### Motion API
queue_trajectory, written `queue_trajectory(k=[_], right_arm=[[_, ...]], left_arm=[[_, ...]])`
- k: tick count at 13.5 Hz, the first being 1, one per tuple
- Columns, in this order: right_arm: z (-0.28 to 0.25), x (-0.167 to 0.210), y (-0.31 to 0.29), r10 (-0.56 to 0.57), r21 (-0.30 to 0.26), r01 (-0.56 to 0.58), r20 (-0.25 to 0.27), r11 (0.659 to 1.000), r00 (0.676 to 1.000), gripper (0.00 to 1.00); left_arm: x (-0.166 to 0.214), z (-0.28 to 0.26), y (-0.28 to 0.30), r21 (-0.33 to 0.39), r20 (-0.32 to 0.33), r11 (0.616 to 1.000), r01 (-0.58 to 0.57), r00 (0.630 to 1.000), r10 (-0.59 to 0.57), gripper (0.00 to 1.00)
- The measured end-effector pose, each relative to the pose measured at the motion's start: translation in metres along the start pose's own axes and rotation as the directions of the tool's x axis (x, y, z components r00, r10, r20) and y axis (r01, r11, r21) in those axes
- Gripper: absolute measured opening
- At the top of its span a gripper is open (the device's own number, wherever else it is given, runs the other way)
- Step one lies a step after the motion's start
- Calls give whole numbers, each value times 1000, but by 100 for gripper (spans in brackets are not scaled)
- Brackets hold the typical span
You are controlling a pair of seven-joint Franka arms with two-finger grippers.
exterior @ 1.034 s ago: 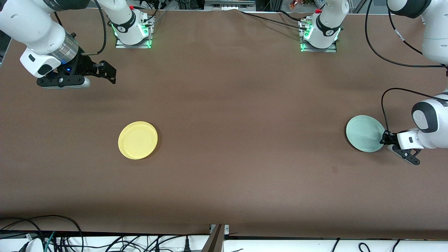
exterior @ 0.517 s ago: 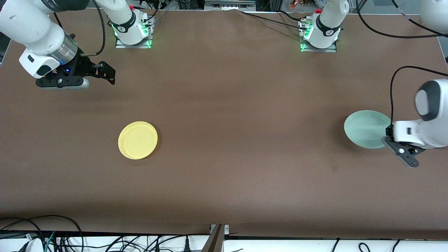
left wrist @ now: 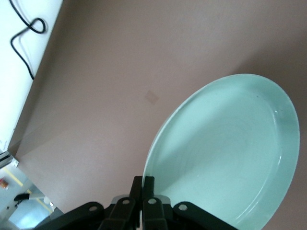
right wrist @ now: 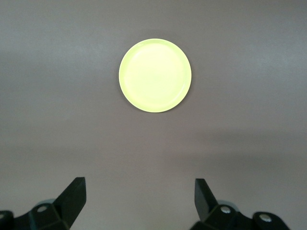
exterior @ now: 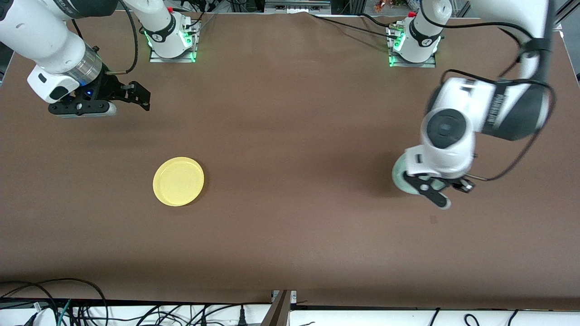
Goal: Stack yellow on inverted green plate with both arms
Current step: 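Lift the green plate with the left gripper and carry it toward the table middle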
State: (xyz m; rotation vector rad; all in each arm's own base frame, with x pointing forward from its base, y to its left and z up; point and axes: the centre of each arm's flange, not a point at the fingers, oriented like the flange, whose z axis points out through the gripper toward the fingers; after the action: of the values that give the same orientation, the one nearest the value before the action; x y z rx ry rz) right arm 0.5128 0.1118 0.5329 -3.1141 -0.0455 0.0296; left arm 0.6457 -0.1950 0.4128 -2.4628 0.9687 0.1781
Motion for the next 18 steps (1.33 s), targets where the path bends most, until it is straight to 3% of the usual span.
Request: queue_trajectory(k=[3,5,8,12,18], right_arm=[[11,5,0,1,0,-1,-3,1000,1000,100],[18,8,0,4,-1,-4,0,1000,1000,100],[22,13,9,2,0,-2,1,1000,1000,100],[27,21,42,-28,4,28,1,1000,1000,100],[33,26,55,-36,4,36,0,999,999,100]], left_arm=[[39,-35,96,167,-19,982,84,996,-82,3],[60,-48,169,291,-60,946,141,990,-129,3],[87,-44,269,405,-150,886,228,972,-181,3],[119,-3,334,521,-232,798,304,950,-210,3],[112,-13,394,583,-295,726,364,928,-228,3]])
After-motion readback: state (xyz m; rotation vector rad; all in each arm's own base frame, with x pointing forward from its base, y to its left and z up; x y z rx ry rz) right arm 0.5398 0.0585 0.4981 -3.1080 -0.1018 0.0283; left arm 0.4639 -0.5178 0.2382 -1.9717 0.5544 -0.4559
